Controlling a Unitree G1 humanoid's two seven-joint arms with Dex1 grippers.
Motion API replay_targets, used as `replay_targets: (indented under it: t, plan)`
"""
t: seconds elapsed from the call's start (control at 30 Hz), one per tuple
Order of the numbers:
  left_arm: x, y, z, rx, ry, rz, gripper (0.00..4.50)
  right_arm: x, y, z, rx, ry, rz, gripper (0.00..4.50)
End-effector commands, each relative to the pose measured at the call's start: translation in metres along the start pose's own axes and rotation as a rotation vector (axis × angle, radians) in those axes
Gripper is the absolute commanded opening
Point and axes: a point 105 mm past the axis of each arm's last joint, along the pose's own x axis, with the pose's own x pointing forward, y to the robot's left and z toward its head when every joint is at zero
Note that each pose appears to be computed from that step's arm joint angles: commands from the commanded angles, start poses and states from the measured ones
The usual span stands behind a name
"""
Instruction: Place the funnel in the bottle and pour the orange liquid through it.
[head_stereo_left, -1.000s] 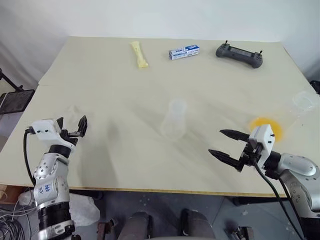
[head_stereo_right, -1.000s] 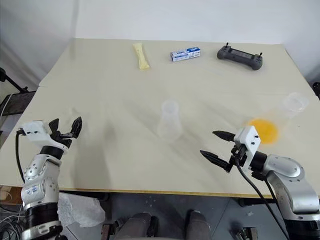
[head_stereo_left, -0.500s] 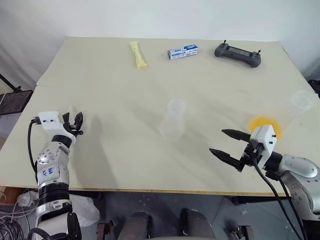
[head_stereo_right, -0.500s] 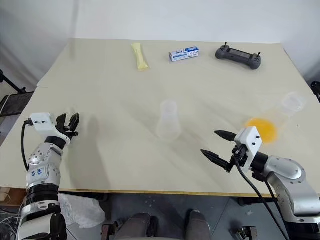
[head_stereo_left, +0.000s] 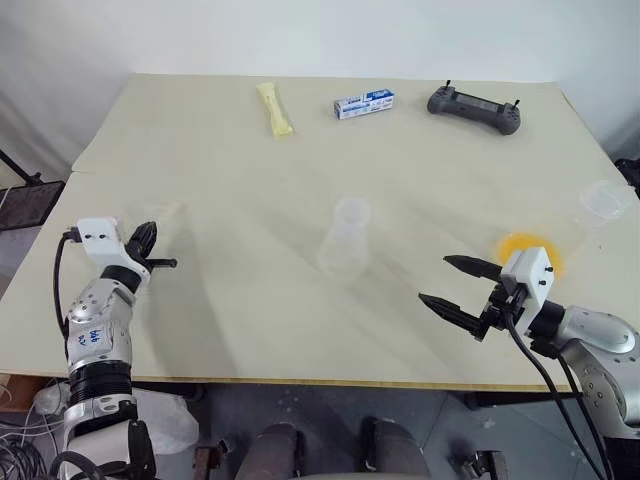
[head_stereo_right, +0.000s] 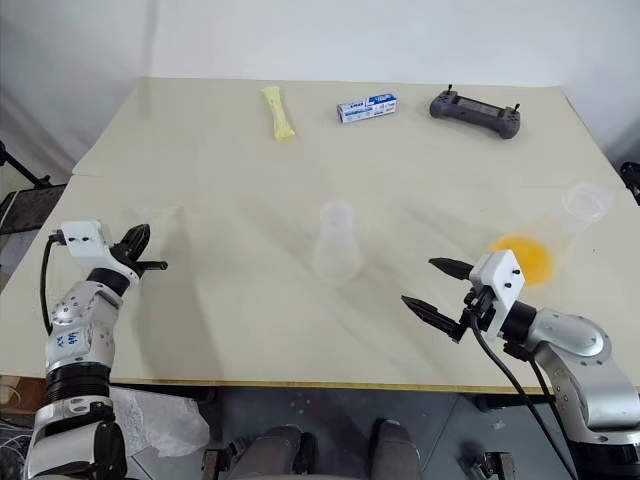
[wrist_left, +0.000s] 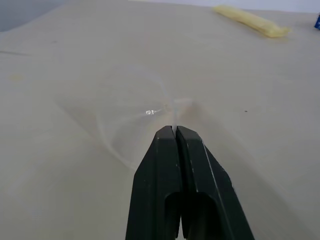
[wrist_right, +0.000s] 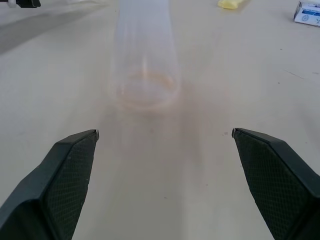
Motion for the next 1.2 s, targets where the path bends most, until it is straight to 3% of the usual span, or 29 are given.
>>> replay_targets:
  t: [0.03, 0.23, 0.6, 0.87, 1.2]
  plan:
    - [0.004, -0.011, 0.035, 0.03, -0.09, -0.095, 0.03, -0.001, -0.002, 0.01, -0.04, -0.031, -0.012, 4.5]
    - [0.0, -0.023, 0.049, 0.046, -0.109, -0.175, 0.03, -0.001, -0.002, 0.01, -0.04, -0.038, -0.021, 4.5]
    - [-0.01, -0.098, 0.099, 0.18, -0.255, -0.63, 0.03, -0.001, -0.003, 0.01, -0.044, -0.042, -0.023, 4.5]
    - [0.004, -0.153, 0.135, 0.333, -0.252, -1.026, 0.03, -0.006, -0.008, 0.014, -0.072, -0.057, -0.056, 4.5]
    - [0.009, -0.187, 0.152, 0.513, -0.24, -1.328, 0.03, -0.007, 0.003, 0.009, -0.063, -0.079, -0.103, 4.5]
